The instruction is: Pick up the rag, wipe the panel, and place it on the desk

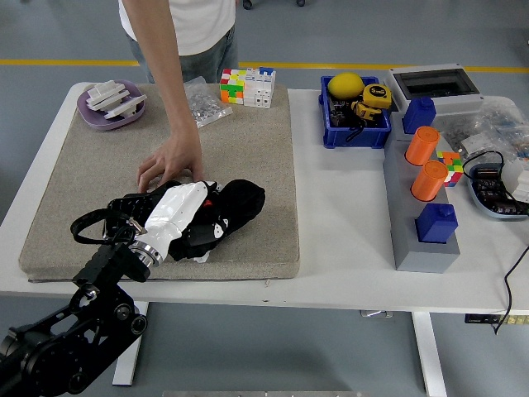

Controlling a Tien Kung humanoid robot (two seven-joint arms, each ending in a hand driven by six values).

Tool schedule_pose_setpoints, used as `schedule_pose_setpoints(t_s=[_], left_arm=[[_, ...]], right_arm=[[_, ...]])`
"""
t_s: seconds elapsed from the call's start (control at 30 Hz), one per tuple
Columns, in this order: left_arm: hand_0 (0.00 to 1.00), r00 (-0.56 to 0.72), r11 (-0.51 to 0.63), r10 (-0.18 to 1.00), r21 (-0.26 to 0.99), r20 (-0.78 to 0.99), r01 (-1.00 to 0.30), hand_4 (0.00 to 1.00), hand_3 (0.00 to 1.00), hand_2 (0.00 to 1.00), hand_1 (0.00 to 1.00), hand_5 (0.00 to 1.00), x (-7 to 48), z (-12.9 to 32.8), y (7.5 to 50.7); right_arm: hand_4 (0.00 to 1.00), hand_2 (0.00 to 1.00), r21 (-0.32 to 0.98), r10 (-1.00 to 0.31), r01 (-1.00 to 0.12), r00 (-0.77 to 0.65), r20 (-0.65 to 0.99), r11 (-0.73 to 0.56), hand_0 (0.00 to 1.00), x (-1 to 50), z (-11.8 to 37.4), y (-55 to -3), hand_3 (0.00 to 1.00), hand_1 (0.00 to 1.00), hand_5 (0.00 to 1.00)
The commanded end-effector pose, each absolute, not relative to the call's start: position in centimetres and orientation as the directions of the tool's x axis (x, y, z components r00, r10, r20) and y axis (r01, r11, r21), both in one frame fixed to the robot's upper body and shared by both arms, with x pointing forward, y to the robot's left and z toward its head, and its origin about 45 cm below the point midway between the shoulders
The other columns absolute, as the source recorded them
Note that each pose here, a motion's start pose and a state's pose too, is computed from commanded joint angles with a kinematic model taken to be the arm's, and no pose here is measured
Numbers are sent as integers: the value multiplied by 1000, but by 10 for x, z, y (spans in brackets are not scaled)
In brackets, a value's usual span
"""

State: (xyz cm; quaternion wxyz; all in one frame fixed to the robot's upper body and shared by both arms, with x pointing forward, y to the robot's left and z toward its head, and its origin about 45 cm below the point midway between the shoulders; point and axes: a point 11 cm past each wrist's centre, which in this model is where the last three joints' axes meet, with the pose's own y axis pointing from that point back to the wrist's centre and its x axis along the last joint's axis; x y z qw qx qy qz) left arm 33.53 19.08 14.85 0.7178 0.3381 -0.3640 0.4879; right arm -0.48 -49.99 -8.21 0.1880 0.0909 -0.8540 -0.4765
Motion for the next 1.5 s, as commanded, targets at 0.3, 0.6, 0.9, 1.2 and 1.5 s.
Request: schedule_pose_setpoints(t_s=[0.3,0.6,0.9,1.2,1.5], left_arm=[[260,225,232,473,125,852,-965,200,513,541,234,2,339,147,210],[277,171,135,487,120,856,-984,200,511,540,308,2,343,148,245],[279,117,37,499,114,859,-993,216,514,541,336,2,340,149,281],[281,75,-47,495,113,866,-992,218,514,538,339,2,339,148,313],[282,-7,-156,508,84,861,-984,220,514,534,341,2,335,155,346]], right_arm=[[965,581,847,-336,21,-913,233,531,689,-5,-82,-500,564,607,415],[966,581,846,-336,22,-912,235,532,689,-7,-82,-501,564,607,415],[968,580,848,-333,25,-913,234,529,689,-9,-83,-499,564,607,414],[968,581,850,-336,26,-912,235,525,689,-10,-83,-498,564,607,414],[968,581,854,-333,32,-912,238,520,689,-12,-85,-495,564,607,412]])
